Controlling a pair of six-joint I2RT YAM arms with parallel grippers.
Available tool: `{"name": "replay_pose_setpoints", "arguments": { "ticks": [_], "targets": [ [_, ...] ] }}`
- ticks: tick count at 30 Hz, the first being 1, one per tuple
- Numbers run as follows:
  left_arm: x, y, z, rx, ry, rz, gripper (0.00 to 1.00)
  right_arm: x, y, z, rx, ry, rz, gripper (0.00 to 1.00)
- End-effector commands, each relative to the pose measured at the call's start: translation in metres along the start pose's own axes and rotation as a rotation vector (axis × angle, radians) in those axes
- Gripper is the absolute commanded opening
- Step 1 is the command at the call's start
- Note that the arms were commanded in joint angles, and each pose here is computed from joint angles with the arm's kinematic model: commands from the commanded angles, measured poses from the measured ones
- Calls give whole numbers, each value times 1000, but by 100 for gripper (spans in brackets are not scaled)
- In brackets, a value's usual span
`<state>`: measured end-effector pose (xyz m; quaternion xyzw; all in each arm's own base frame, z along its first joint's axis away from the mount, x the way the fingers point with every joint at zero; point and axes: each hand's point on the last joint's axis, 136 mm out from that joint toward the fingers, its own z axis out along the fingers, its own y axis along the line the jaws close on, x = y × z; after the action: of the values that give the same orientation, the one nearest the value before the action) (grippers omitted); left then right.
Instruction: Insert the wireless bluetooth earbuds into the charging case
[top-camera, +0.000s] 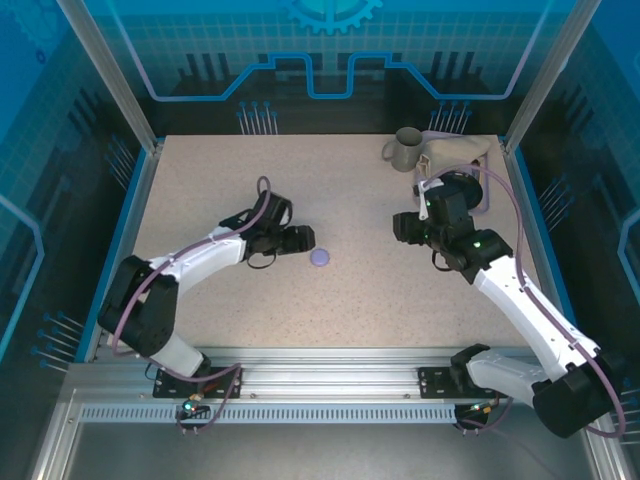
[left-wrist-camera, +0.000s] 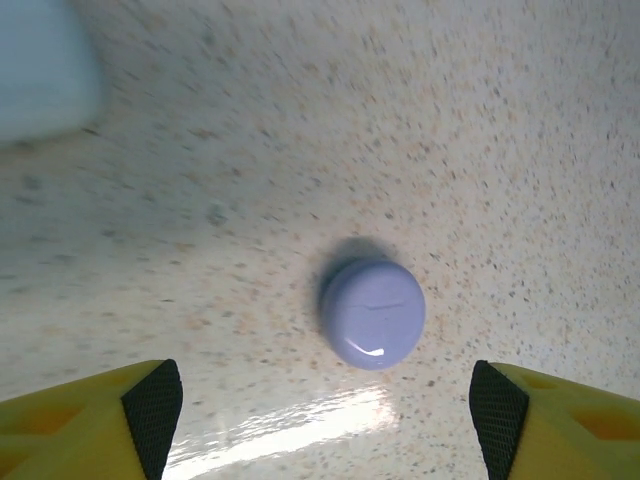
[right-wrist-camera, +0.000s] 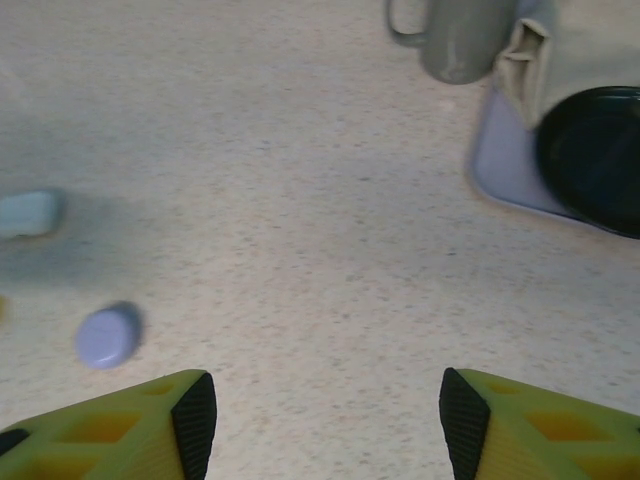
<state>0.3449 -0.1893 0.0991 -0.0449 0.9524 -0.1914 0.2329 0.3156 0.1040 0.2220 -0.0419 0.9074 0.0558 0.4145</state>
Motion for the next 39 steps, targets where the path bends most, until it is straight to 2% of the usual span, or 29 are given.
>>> {"name": "replay_pose_setpoints", "arguments": {
  "ticks": [1, 10, 21, 26, 28, 36, 39],
  "targets": [
    [-15, 26, -27, -112, -63, 59, 79, -7, -31, 7, 146, -66, -21, 64],
    [-50, 84, -63, -304, -234, 94, 84, 12, -73, 47, 246, -119, -7, 66],
    [-68, 153, -68, -502, -405, 132, 87, 32, -89, 95, 127, -178, -10, 72],
    [-68, 159, -52, -465, -453, 228, 89, 35, -89, 111, 87, -220, -32, 74],
    [-66, 156, -45, -414, -473, 259, 94, 38, -90, 115, 80, -228, -38, 74],
    [-71, 147, -40, -230, -589, 281, 99, 33, -93, 114, 71, -298, -82, 76],
    [-73, 146, -43, -210, -633, 297, 99, 34, -95, 115, 70, -322, -77, 76]
  ]
}}
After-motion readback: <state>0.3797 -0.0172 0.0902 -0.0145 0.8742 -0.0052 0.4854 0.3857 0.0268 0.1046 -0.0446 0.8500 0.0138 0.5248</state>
